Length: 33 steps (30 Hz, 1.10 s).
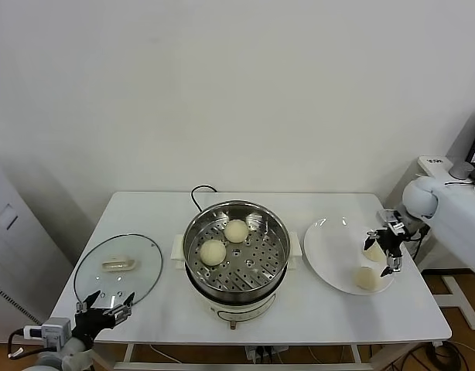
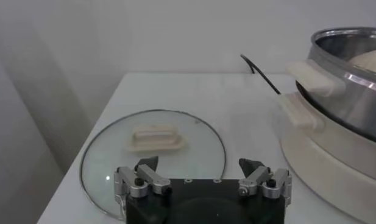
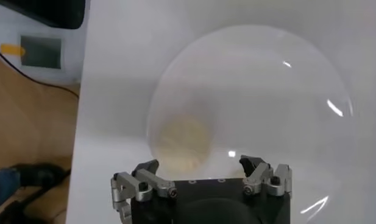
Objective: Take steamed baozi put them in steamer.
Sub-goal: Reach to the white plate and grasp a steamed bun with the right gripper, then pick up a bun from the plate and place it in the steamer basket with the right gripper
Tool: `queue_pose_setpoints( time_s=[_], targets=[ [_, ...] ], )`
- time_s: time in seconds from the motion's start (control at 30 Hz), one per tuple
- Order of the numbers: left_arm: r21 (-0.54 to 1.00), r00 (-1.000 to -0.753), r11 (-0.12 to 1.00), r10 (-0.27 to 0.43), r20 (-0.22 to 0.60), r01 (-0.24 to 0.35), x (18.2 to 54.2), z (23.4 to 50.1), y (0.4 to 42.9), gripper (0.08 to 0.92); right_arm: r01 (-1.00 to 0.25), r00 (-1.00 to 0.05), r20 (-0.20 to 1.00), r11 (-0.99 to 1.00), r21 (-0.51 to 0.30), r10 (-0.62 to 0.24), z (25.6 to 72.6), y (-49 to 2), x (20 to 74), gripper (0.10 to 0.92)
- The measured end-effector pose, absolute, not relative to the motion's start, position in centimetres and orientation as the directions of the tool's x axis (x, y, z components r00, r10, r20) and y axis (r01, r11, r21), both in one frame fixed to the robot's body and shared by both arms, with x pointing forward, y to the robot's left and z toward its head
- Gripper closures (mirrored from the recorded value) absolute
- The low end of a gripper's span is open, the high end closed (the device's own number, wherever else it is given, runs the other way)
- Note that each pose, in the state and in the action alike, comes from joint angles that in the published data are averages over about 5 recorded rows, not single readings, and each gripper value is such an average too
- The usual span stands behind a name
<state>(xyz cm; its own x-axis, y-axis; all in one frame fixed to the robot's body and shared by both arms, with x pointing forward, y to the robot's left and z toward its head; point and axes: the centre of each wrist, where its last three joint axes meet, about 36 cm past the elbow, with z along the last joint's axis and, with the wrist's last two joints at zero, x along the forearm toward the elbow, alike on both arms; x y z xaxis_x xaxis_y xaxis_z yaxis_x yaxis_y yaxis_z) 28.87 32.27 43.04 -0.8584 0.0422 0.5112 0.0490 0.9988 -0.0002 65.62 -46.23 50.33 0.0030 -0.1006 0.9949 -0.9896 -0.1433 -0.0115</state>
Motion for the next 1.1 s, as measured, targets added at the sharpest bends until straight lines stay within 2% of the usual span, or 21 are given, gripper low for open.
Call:
queue_pose_setpoints(
  time_s=[0.17,0.3,0.53,0.77,1.1],
  targets=[
    [0.004,-0.856,0.999,0.039,0.515,0.047,28.9,42.9,32.4,0.177,-0.989,0.027,0.995,-0.147,0.013,-0.095,48.5,-45.7,66.1,0.203],
    [0.005,-0.857,0.999,0.038,0.515,0.047,29.0,42.9,32.4,0.177,-0.989,0.045,0.995,-0.146,0.031,-0.092,47.3,-45.3,66.3,0.237],
    [0.004,-0.855,0.999,0.039,0.517,0.048,29.0,42.8,32.4,0.177,-0.989,0.065,0.993,-0.140,0.051,-0.094,46.4,-45.3,66.3,0.342],
    [0.002,-0.855,0.999,0.040,0.516,0.048,29.0,42.8,32.3,0.177,-0.988,0.071,0.993,-0.147,0.057,-0.092,46.3,-45.1,66.3,0.495],
    [0.002,-0.857,0.999,0.039,0.514,0.046,28.9,42.9,32.2,0.177,-0.982,0.070,0.994,-0.178,0.055,-0.080,48.8,-45.1,66.4,0.528]
  ],
)
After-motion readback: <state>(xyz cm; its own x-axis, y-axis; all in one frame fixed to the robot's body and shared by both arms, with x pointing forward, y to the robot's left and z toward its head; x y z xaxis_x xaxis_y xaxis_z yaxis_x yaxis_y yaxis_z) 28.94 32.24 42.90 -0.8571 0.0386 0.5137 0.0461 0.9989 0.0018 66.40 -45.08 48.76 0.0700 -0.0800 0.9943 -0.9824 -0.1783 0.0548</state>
